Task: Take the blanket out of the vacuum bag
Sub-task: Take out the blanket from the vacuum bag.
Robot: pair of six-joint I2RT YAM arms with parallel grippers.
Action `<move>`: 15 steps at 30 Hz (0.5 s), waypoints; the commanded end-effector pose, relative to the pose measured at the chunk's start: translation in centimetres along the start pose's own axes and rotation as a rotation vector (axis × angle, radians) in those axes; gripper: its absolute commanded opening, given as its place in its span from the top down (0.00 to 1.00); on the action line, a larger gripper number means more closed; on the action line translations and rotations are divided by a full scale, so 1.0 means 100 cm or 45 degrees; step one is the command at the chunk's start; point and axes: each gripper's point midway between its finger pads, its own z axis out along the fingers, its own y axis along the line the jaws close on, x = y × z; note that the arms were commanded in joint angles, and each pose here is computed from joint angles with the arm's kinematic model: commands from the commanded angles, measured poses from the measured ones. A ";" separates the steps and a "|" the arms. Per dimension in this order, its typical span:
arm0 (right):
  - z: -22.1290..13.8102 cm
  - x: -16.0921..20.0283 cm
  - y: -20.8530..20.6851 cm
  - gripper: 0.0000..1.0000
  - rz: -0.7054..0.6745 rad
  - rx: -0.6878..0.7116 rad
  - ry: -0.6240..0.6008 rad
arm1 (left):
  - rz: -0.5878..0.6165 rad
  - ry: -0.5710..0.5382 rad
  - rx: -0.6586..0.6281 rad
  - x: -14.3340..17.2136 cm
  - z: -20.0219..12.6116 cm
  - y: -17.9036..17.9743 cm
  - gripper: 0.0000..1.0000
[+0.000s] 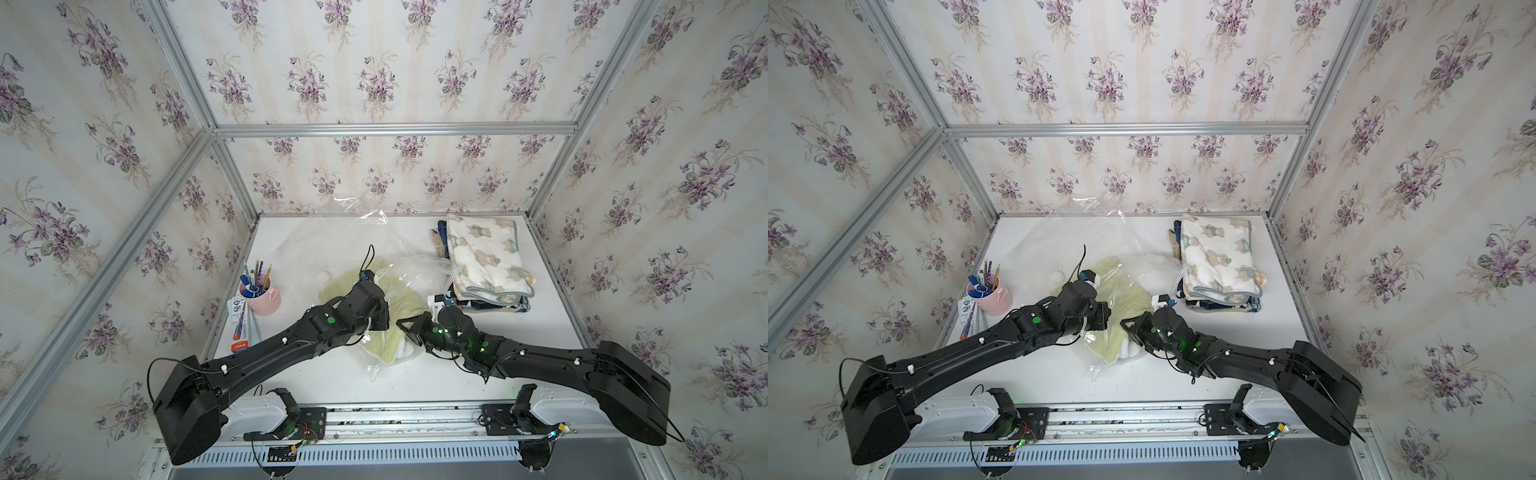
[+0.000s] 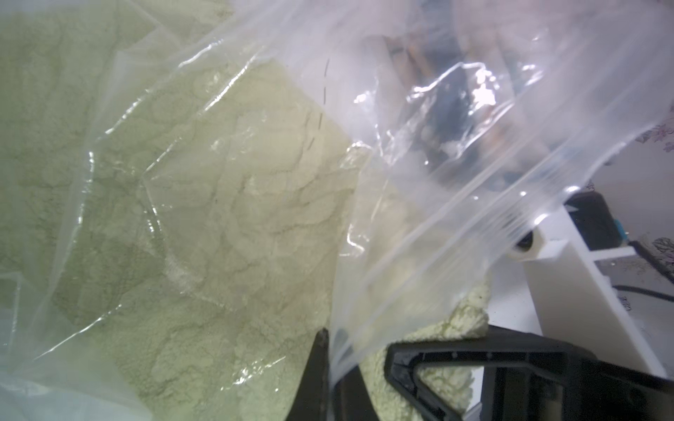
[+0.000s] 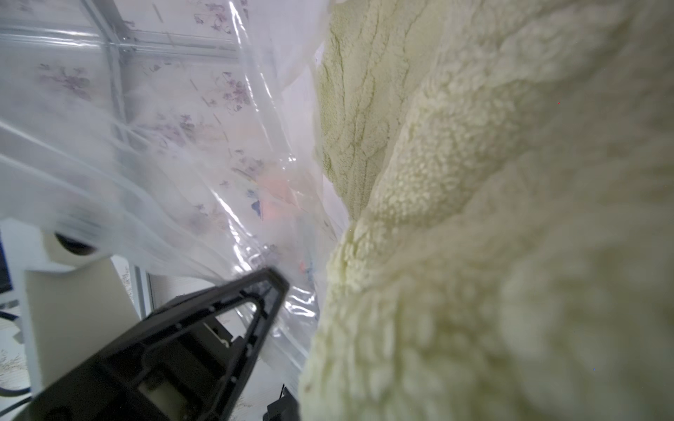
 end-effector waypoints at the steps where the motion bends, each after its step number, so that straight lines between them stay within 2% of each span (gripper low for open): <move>1: -0.006 0.000 0.000 1.00 -0.029 0.010 -0.015 | 0.009 -0.043 0.011 -0.011 0.001 -0.007 0.93; 9: -0.036 -0.009 0.057 1.00 -0.175 -0.102 -0.088 | -0.004 -0.044 -0.035 -0.008 0.006 0.002 0.93; 15: -0.048 0.000 0.101 1.00 -0.238 -0.213 -0.025 | -0.067 -0.049 -0.055 -0.010 0.009 0.003 0.94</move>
